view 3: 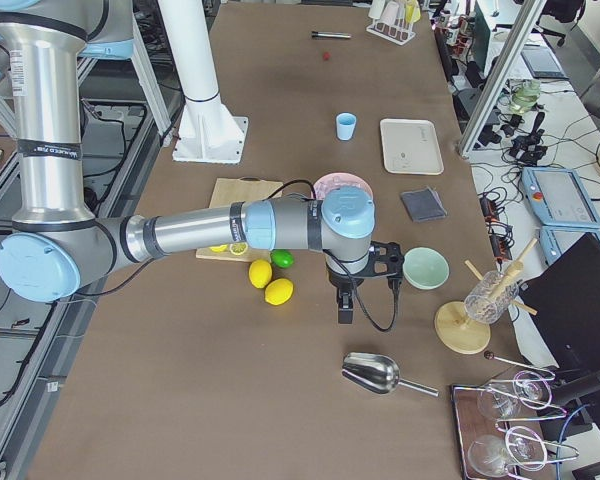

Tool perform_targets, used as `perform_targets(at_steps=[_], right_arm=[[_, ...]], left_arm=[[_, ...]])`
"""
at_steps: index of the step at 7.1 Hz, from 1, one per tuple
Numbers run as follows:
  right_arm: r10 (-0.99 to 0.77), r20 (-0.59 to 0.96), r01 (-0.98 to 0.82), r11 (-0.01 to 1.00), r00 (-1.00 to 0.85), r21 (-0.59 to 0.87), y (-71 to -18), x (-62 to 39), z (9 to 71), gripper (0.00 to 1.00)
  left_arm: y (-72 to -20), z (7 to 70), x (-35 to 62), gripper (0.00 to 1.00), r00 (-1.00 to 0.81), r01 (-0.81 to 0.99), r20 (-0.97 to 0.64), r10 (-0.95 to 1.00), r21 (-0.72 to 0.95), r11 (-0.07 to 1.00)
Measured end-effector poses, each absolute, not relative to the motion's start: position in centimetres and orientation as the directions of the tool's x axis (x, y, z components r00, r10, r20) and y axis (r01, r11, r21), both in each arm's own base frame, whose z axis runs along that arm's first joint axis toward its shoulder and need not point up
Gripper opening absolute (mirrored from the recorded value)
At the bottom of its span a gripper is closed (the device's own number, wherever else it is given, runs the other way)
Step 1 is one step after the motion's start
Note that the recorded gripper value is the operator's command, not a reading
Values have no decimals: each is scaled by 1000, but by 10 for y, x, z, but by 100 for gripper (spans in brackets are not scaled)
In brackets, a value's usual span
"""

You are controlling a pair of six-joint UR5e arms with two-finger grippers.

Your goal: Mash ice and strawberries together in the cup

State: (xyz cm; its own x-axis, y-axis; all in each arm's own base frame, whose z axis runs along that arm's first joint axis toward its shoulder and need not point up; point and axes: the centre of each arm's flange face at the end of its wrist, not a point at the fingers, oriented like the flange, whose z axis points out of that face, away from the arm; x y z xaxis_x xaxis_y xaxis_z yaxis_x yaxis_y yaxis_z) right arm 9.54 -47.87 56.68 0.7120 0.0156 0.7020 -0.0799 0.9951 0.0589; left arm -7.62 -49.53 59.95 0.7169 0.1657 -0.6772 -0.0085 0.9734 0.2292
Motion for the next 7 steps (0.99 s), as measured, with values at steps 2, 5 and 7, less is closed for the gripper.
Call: perform_targets(at_steps=[2, 5, 7], right_arm=[[3, 712, -77, 994, 703, 72, -487, 92, 558, 100], [-89, 719, -14, 991, 690, 135, -518, 32, 501, 100], [-131, 727, 19, 987, 675, 160, -530, -39, 454, 100]], left_arm=[[-492, 608, -74, 99, 716, -13, -680, 162, 219, 976], [-489, 620, -73, 99, 714, -16, -683, 155, 206, 979], [-488, 619, -73, 99, 714, -16, -681, 166, 220, 975]])
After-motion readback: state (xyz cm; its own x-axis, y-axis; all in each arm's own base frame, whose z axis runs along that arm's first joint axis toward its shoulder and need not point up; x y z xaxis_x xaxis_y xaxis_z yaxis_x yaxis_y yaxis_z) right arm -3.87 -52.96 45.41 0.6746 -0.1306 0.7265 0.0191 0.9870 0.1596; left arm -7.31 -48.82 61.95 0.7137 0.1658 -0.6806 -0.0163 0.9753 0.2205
